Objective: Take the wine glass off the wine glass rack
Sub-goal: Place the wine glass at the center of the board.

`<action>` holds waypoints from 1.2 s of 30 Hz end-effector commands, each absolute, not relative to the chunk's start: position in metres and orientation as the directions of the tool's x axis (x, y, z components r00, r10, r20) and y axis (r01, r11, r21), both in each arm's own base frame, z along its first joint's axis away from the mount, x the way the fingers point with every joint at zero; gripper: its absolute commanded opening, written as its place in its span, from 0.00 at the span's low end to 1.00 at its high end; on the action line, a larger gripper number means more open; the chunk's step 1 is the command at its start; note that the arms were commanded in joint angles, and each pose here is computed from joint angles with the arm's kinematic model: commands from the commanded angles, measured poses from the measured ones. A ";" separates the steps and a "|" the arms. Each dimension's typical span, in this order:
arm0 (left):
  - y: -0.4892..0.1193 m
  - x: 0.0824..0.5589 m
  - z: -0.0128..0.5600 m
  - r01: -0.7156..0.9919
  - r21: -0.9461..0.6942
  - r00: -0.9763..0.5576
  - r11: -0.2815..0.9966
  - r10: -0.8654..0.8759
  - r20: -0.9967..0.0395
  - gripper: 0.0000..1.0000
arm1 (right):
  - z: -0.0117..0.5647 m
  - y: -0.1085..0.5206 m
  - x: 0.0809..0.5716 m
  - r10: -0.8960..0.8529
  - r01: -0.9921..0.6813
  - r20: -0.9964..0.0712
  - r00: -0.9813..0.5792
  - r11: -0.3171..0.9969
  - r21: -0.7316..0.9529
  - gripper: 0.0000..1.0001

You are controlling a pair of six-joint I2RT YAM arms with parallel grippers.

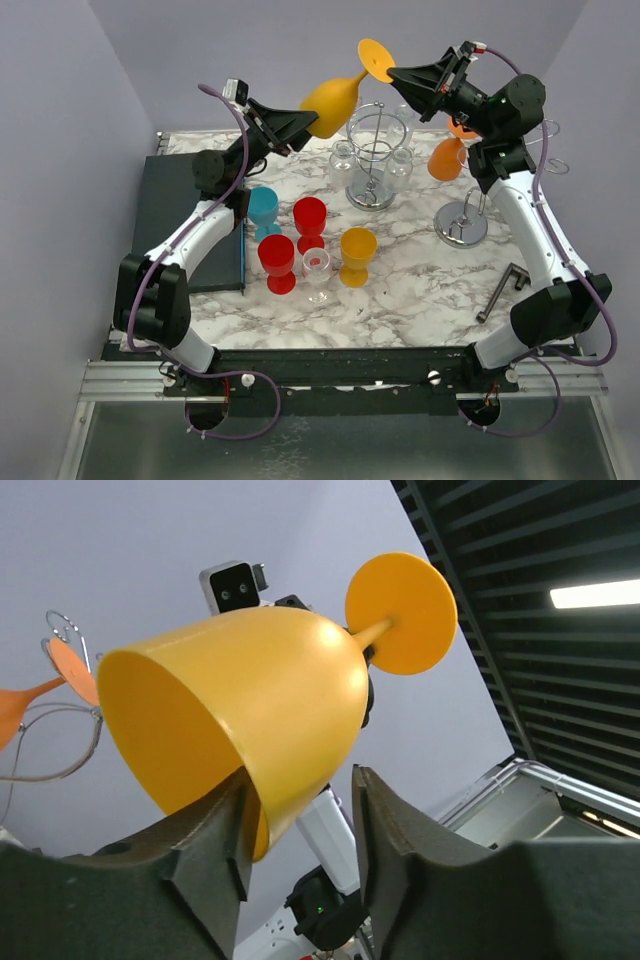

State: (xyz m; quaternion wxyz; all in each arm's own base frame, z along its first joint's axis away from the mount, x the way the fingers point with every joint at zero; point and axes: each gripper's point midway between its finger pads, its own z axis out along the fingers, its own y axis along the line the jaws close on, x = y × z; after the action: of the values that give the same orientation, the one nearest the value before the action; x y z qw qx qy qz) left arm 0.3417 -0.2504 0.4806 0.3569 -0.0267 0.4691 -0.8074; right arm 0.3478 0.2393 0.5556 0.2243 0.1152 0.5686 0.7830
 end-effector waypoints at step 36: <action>-0.259 0.286 0.464 0.553 -0.804 -0.661 0.219 -0.472 -0.584 0.00 | 0.506 0.156 0.344 0.700 -0.271 -0.622 -0.349 0.560 0.783 1.00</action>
State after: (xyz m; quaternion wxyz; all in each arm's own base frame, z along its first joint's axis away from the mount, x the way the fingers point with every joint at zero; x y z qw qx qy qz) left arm 0.3077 -0.2500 0.4831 0.4121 -0.0051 0.5998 -0.6858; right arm 0.3486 0.1822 0.5036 0.4876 0.1584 0.6774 0.5275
